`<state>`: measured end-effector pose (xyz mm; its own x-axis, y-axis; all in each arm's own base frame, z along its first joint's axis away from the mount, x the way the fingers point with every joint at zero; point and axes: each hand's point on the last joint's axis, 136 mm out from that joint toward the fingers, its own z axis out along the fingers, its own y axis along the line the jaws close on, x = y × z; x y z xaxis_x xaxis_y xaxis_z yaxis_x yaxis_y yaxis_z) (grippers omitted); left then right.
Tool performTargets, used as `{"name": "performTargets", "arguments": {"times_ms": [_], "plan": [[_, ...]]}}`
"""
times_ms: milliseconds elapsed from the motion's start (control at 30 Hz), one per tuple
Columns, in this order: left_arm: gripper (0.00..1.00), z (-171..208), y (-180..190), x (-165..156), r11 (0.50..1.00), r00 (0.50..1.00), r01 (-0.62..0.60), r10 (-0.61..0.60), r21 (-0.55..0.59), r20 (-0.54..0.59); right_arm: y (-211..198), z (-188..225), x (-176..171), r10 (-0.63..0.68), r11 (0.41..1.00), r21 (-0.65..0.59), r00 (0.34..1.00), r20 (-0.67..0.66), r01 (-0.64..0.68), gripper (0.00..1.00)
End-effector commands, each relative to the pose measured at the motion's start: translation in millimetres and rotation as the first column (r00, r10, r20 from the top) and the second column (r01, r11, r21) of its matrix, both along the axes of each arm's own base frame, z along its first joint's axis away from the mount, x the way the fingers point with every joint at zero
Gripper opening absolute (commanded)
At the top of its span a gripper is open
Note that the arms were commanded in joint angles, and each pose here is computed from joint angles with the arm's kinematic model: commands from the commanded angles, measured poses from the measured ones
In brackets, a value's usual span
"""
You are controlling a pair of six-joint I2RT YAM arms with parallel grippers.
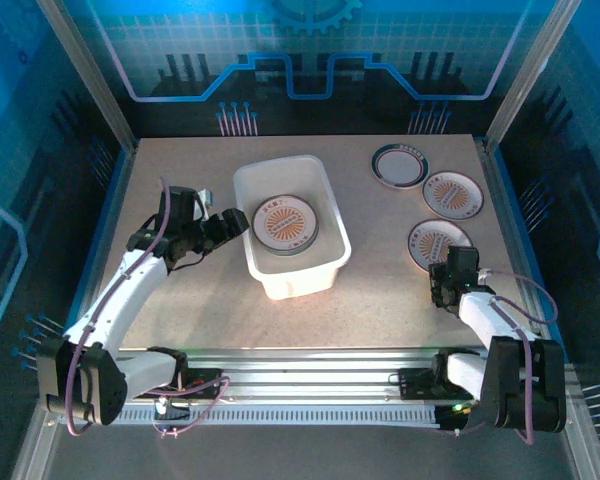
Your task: Place the plates into the plastic bin on the countertop
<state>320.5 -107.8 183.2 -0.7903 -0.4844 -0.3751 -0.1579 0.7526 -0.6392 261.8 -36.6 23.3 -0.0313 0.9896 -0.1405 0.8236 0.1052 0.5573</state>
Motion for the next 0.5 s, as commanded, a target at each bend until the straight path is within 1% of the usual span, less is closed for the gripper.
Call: {"name": "performTargets", "arguments": {"times_ms": [0,133,400,467], "plan": [[0.8,3,2,5,1.0,1.0,-0.003,0.003,0.012,0.019,-11,23,34,-0.005,0.999,-0.042,0.988,0.155,0.011,0.49],[0.8,2,2,4,1.0,1.0,-0.003,0.003,0.014,0.014,-10,22,37,-0.005,0.999,-0.038,0.987,0.161,0.011,0.49],[0.8,2,3,4,1.0,1.0,-0.007,0.007,0.015,0.012,-18,39,39,-0.016,0.996,-0.083,0.979,0.202,0.034,0.49],[0.8,3,3,5,1.0,1.0,-0.008,0.008,0.015,0.012,-18,40,39,-0.019,0.996,-0.078,0.979,0.203,0.035,0.49]]}}
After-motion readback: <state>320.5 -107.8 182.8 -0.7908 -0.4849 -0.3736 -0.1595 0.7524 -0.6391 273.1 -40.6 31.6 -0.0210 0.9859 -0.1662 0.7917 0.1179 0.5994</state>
